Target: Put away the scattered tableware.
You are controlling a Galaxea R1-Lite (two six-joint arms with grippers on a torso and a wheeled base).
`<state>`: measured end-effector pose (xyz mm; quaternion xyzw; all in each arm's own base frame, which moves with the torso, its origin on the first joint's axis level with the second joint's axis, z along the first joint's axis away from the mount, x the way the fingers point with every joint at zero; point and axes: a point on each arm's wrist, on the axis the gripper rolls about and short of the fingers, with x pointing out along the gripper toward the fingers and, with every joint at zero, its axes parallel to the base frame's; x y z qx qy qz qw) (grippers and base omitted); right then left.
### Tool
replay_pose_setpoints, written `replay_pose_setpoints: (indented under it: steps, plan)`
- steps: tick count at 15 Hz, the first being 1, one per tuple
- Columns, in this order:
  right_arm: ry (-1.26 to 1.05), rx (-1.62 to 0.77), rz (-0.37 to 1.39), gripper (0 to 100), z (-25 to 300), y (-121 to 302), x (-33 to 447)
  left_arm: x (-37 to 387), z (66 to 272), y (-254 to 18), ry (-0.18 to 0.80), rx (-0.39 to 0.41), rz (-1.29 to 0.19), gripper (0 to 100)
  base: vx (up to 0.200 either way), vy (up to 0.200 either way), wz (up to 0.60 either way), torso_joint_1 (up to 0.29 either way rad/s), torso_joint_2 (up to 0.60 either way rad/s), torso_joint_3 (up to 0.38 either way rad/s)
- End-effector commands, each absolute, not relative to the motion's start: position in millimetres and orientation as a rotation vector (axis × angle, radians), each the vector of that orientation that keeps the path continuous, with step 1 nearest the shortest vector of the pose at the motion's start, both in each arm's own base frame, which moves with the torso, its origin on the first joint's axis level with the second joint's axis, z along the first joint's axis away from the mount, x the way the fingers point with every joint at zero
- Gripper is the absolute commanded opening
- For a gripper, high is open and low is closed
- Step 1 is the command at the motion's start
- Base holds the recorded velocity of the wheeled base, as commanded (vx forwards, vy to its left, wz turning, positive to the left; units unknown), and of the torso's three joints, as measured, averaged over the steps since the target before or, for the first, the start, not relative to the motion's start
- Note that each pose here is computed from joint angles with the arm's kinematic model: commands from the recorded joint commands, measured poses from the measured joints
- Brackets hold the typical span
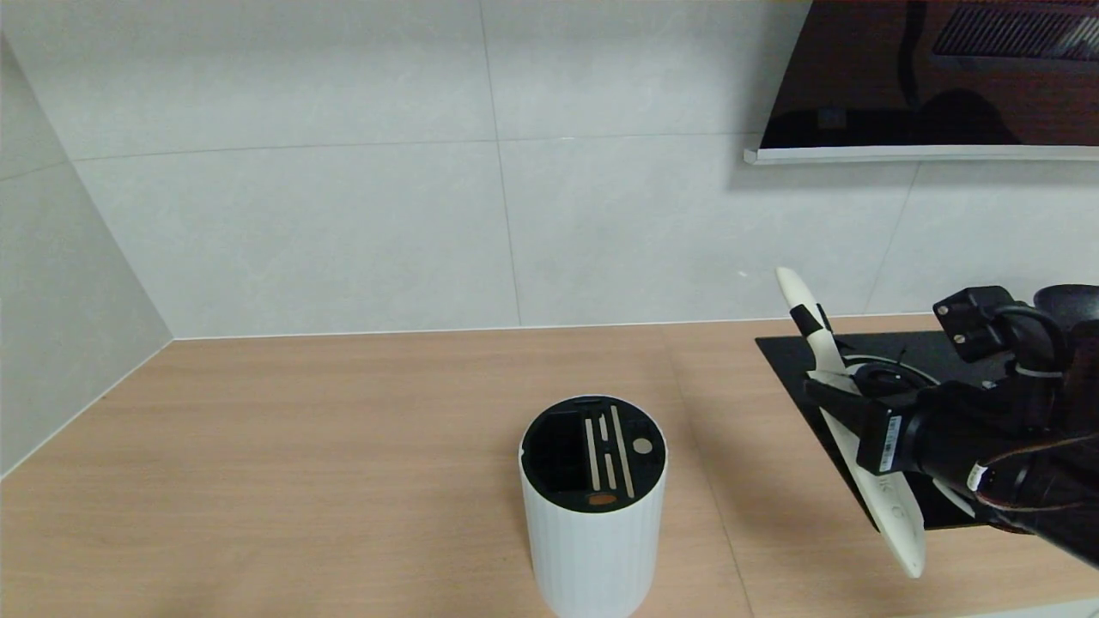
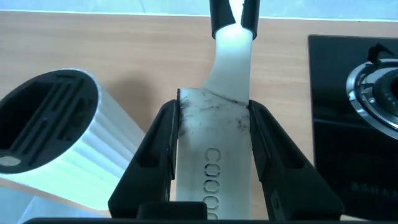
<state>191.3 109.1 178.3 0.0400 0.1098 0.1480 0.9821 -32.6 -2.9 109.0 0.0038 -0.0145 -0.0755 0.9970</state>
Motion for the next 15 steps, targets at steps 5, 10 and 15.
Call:
replay_pose_setpoints:
  steps: [5,10,15]
  plan:
    - [0.240,0.091,0.413,0,221,128,216,49,219,-6,0.220,-0.034,-0.248,100,0.000,0.000,0.00,0.000,0.00,0.000]
    - [0.209,0.097,0.473,0,233,148,220,138,252,-15,0.237,-0.062,-0.302,100,0.000,0.000,0.00,0.000,0.00,0.000]
    - [0.233,0.074,0.613,0,227,181,193,167,234,-63,0.311,-0.201,-0.536,100,0.000,0.000,0.00,0.000,0.00,0.000]
